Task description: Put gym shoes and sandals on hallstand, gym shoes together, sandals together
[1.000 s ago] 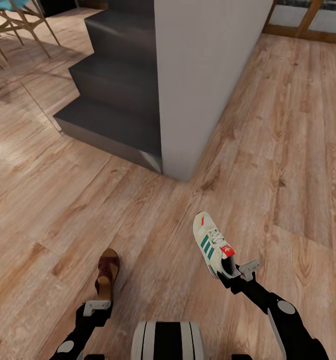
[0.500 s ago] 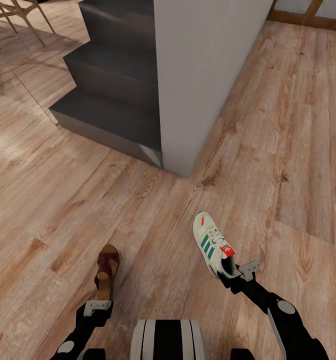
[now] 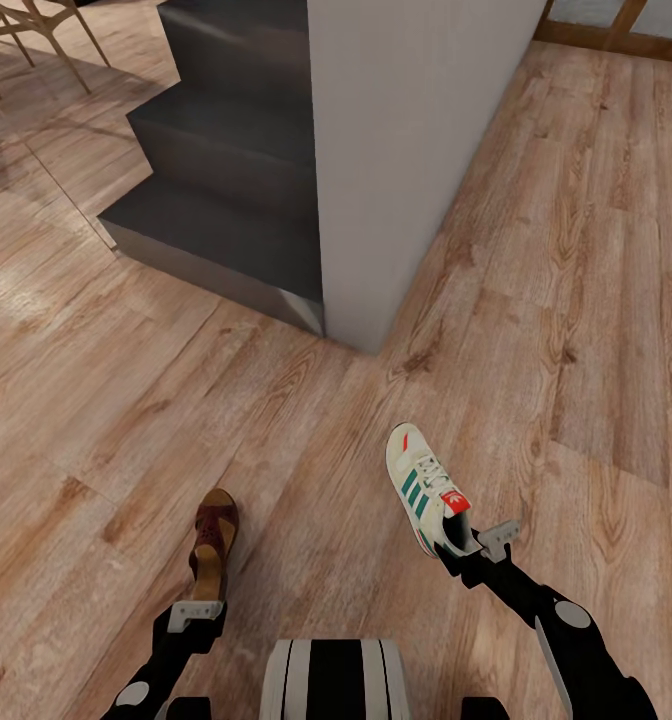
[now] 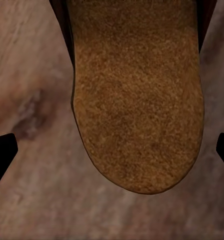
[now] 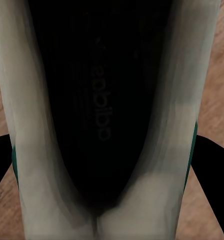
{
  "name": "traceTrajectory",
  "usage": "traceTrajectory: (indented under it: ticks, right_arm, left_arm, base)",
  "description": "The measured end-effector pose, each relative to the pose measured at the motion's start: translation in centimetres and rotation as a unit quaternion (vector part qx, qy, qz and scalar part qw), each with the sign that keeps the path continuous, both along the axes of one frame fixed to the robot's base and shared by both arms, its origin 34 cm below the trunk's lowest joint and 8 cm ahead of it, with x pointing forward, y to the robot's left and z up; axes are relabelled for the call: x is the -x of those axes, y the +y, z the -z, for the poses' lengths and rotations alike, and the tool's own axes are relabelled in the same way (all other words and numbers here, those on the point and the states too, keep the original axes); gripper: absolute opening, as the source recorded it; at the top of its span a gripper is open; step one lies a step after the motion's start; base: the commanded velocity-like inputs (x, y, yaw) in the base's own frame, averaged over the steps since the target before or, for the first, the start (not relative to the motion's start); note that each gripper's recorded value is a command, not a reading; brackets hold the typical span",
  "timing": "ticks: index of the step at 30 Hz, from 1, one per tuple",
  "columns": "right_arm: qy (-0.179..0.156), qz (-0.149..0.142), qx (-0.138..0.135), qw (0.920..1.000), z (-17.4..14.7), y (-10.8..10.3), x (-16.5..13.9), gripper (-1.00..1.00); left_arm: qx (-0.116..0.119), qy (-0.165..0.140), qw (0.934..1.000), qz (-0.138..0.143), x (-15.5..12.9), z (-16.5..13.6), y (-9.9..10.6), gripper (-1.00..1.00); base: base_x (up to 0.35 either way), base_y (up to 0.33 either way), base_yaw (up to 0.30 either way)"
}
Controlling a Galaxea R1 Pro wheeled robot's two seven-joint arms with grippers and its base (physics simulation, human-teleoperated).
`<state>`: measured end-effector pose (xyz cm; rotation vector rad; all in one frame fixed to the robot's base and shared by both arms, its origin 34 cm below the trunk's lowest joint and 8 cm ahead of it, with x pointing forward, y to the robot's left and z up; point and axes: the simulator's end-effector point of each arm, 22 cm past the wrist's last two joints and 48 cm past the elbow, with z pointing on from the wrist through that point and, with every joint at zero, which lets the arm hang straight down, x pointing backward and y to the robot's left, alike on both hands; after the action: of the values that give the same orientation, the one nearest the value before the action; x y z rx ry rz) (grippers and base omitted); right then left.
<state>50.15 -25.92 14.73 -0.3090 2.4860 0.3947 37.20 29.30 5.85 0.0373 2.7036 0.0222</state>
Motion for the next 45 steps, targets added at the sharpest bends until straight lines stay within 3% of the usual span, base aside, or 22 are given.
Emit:
traceTrajectory:
  ticks: [3,4,34,45]
  right_arm:
    - [0.0,0.0,0.0,1.0,0.0,0.0,0.0,-1.0]
    - [0.0,0.0,0.0,1.0,0.0,0.0,0.0,-1.0]
    - [0.0,0.0,0.0,1.0,0.0,0.0,0.0,-1.0]
    - [-0.019,-0.001,0.0,0.9998,-1.6,0.0,-1.2,-1.0]
  left_arm:
    - [0.0,0.0,1.0,0.0,0.0,0.0,0.0,1.0]
    - [0.0,0.0,1.0,0.0,0.0,0.0,0.0,-1.0]
    - [-0.004,-0.004,1.0,-0.001,-0.3,-0.1,0.5,-1.0]
    - [-0.006,-0.026,0.9997,-0.001,-2.2,-1.4,0.8,-1.0]
  base:
    - [0.0,0.0,0.0]
    - [0.0,0.0,0.0]
    - [0.0,0.0,0.0]
    - [0.0,0.0,0.0]
